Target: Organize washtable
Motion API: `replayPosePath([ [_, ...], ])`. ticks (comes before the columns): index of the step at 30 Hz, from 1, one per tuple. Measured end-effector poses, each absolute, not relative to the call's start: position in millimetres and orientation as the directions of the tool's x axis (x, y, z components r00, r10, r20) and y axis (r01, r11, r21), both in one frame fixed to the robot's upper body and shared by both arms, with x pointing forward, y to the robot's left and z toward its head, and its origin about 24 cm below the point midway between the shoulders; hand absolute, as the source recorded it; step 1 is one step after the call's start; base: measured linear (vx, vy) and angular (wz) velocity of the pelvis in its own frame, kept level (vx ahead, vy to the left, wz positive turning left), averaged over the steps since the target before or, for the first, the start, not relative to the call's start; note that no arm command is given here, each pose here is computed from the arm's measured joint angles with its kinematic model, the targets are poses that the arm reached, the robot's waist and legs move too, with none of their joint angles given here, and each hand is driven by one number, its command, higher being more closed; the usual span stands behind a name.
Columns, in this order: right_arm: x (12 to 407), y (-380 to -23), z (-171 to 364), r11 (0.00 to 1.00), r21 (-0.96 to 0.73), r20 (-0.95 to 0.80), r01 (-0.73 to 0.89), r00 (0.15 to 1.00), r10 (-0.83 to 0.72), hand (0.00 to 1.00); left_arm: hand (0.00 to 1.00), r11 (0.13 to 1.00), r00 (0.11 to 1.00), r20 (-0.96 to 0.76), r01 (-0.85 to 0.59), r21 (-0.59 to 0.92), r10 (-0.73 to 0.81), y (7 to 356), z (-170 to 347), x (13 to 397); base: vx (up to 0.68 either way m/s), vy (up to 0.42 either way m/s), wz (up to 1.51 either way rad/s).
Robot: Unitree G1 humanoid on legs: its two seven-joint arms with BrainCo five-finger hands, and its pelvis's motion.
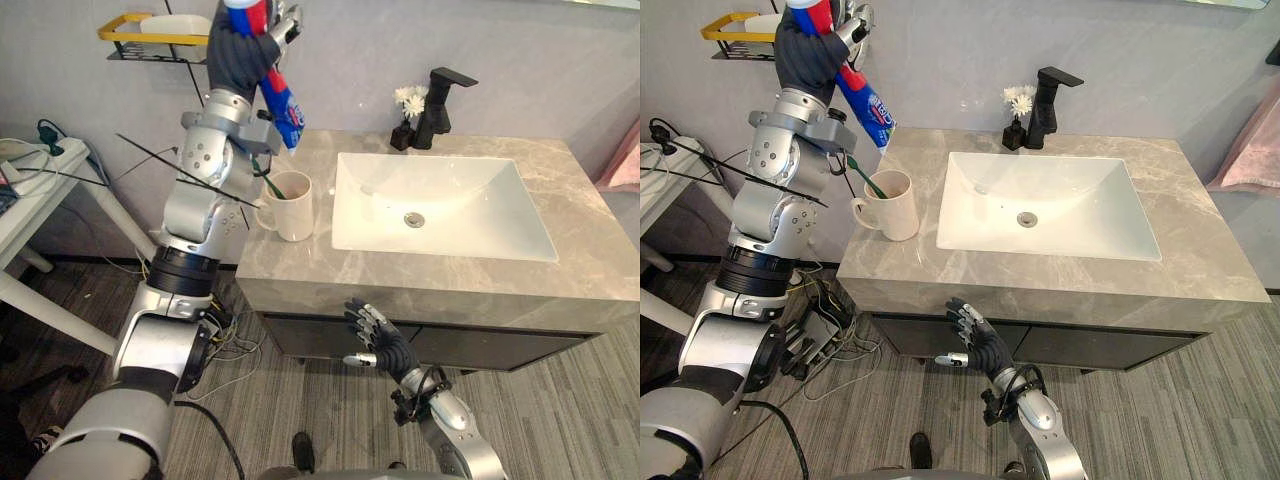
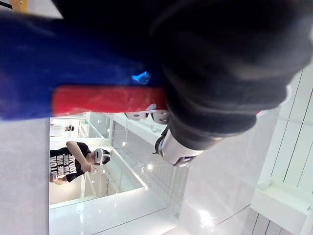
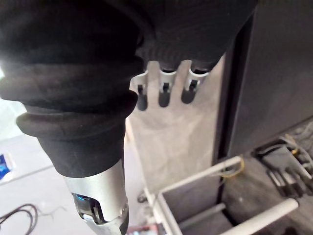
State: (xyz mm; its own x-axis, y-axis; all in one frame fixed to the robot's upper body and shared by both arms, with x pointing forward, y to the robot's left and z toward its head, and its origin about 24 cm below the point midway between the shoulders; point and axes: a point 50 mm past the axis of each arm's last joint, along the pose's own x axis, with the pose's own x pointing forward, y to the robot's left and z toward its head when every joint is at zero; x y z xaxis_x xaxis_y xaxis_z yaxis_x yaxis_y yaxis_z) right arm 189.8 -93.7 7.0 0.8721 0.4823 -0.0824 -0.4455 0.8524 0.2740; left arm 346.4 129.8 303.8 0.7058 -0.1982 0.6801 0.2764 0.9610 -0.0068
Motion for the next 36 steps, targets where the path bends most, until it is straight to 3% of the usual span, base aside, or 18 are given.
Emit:
replayPosePath([
  [13,190.7,-93.8,8.0,0.852,0.271,-0.078,-0.448,0.872,0.483,0.0,1.0,0.967,0.773,0.609,0.252,-0.035,-0.179,128.1,278.3,357.6,0.0,0.0,0.0],
  [36,194.9,-95.0,19.3,0.849,0.243,-0.034,-0.468,0.871,0.49,0.0,1.0,0.97,0.797,0.586,0.231,-0.078,-0.143,133.2,266.1,358.9,0.0,0.0,0.0],
])
